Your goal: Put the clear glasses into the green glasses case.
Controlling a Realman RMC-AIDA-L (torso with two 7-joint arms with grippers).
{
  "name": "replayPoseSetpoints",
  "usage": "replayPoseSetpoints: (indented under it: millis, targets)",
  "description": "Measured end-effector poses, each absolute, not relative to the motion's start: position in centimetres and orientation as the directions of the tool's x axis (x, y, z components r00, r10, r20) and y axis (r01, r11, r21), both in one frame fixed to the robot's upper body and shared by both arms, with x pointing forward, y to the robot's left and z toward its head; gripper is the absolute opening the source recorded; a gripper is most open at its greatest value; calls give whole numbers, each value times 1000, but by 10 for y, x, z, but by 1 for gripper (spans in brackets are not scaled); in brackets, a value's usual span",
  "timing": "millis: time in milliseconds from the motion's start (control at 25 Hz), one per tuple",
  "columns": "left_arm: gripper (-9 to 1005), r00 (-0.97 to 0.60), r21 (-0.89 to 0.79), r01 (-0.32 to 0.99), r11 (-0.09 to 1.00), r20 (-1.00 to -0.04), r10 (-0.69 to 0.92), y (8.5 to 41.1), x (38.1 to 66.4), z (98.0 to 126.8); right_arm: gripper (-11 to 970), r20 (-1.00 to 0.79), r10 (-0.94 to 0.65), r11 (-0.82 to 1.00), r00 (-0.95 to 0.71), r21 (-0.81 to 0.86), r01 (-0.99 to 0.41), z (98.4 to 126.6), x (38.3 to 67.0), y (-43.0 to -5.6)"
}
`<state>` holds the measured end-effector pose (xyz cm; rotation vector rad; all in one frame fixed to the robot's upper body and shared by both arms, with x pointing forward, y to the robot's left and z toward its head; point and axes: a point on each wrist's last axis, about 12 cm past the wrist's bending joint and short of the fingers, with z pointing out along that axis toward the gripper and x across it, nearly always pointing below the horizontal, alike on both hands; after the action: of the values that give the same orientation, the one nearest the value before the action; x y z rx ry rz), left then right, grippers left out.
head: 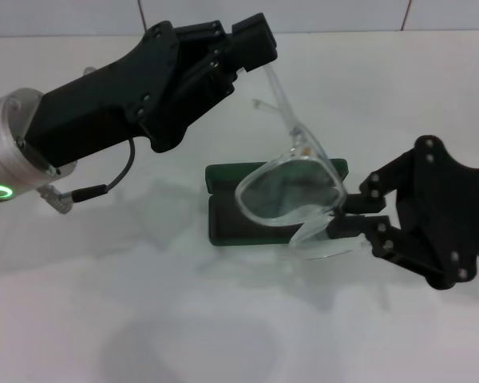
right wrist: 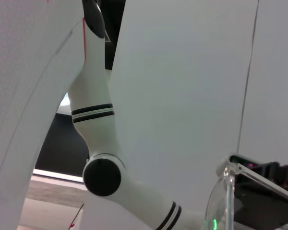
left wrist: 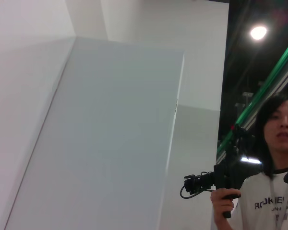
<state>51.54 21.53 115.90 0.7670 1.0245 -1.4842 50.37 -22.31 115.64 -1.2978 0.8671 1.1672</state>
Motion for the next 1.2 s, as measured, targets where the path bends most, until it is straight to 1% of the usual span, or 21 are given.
replayPoseSetpoints:
  millis: [120,520,960,1200]
  targets:
    - [57,-162,-175,984,-7,-894,-419,213,517,1160,61,-960,152,-109,235,-252,-961,1156,506,-218]
    - [57,-190,-175,982,-74,-909,-371,199,516,1159,61,-953,180,-106,243,-264,-959,1159,509,-214]
    - [56,-207,-191,978,-82,-914,-350,198,514,1154,62,-948,191,-95,255,-276,-956,1160,509,-214]
    - [56,-206,-178,978,-111,-913,-352,199,511,1156,62,-949,193,-89,249,-270,-959,1158,510,-215]
